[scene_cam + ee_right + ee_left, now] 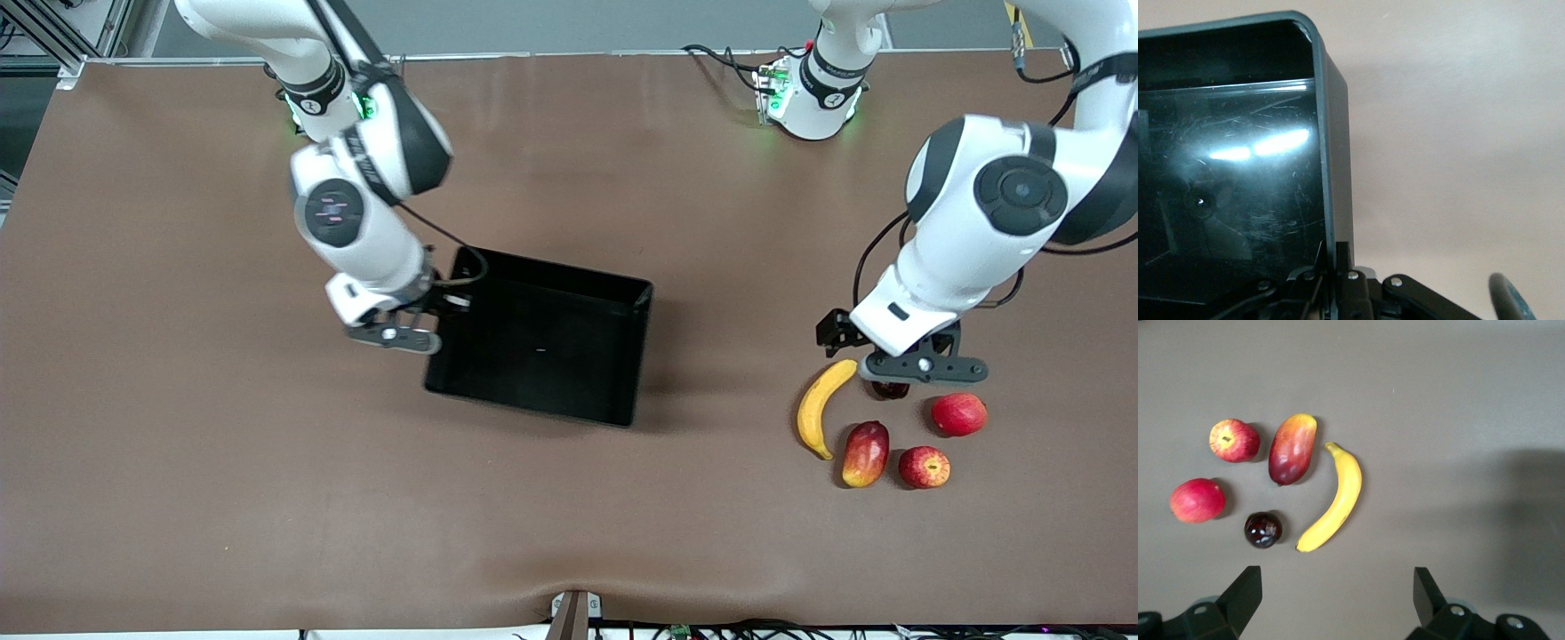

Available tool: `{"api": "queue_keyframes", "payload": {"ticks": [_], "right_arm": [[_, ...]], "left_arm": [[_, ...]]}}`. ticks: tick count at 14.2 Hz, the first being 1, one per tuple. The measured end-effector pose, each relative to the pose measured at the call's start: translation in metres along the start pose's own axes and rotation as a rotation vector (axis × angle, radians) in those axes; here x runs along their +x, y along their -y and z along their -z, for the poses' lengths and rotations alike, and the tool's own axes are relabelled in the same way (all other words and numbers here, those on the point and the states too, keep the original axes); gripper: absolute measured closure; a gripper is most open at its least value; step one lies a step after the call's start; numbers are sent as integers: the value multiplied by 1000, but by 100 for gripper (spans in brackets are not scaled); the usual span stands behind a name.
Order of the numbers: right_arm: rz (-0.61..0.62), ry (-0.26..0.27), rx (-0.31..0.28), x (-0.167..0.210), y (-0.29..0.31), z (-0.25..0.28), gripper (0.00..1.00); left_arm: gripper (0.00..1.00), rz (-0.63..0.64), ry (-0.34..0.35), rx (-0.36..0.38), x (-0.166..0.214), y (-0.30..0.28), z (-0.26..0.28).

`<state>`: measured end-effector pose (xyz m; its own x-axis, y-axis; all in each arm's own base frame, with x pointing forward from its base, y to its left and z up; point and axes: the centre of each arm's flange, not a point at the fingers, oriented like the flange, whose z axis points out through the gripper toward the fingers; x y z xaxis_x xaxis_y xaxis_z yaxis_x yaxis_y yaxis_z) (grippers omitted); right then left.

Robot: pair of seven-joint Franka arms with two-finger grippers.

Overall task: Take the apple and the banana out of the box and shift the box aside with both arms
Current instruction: 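Release the banana while the right gripper drags the tray away, then set the tray down with the right gripper and open it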

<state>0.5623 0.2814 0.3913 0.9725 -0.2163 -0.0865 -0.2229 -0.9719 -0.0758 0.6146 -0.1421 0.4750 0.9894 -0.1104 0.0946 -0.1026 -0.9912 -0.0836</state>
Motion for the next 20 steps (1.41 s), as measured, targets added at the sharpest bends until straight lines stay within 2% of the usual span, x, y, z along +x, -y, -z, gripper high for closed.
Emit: {"api": "queue_keyframes", "payload": {"ticks": [3, 8, 13, 15, 17, 20], "right_arm": [[-21, 5, 12, 18, -50, 45, 94], [11, 18, 23, 51, -144, 83, 94], [94, 28, 35, 81, -249, 90, 94], [85, 37, 45, 89, -304, 86, 94], [73, 46, 55, 91, -347, 80, 94], [55, 50, 62, 93, -380, 74, 94]], "left_arm": [[0, 28, 46, -11, -4, 6, 36], [0, 61, 63, -3, -1, 24, 78], [0, 70, 88, 7, -7, 29, 106], [0, 73, 96, 12, -10, 30, 116], [0, 84, 66, 14, -17, 33, 139], [0, 97, 66, -2, -35, 32, 165]]}}
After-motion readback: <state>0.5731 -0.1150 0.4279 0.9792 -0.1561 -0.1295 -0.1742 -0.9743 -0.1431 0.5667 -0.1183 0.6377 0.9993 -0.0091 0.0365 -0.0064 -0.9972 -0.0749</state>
